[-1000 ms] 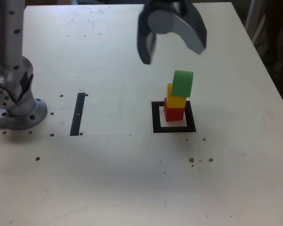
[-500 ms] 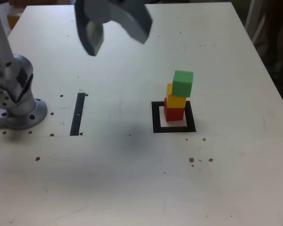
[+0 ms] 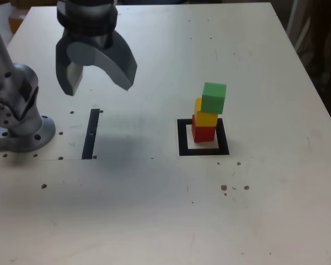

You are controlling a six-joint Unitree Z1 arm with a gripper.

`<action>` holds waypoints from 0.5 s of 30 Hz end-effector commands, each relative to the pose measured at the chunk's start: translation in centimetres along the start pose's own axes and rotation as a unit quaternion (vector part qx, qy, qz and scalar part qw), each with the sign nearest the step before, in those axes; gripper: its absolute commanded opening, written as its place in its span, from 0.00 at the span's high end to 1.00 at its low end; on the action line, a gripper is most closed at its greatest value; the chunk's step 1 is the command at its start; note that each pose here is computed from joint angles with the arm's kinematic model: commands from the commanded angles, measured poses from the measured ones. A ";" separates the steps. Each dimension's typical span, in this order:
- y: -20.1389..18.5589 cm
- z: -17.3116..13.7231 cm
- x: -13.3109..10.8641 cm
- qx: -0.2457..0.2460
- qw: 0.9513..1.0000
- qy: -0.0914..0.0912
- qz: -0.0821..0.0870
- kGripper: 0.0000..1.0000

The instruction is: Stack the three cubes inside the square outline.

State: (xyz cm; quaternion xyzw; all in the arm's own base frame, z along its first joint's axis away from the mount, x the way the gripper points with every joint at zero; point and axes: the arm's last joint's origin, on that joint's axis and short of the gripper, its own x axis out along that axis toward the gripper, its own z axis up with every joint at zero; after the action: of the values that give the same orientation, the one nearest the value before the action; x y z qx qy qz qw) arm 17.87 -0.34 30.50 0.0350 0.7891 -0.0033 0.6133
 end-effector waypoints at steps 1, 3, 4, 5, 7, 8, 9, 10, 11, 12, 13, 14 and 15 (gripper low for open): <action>0.3 0.1 0.6 -0.006 1.000 0.002 0.001 0.00; 0.5 0.4 1.3 -0.009 1.000 0.008 0.004 0.01; 0.5 0.5 1.7 -0.009 1.000 0.009 0.004 0.01; 0.4 0.7 2.1 -0.008 1.000 0.011 0.005 0.01; 0.2 1.0 2.8 -0.003 1.000 0.014 0.004 0.00; 0.1 1.1 3.1 -0.001 1.000 0.015 0.003 0.00; 0.0 1.2 3.4 0.001 1.000 0.014 0.001 0.00; -0.1 1.2 3.6 0.002 1.000 0.013 0.000 0.00; -0.2 1.3 3.8 0.003 1.000 0.012 -0.001 0.00; -0.2 1.3 4.0 0.003 1.000 0.010 -0.002 0.00; -0.2 1.4 4.1 0.002 1.000 0.009 -0.002 0.00; -0.2 1.5 4.2 0.002 1.000 0.009 -0.002 0.00; -0.2 1.5 4.4 0.001 1.000 0.009 -0.002 0.00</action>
State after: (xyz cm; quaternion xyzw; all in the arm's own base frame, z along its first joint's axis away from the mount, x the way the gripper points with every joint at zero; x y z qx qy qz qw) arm 18.13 -0.36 26.22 0.0350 0.7927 -0.0059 0.6085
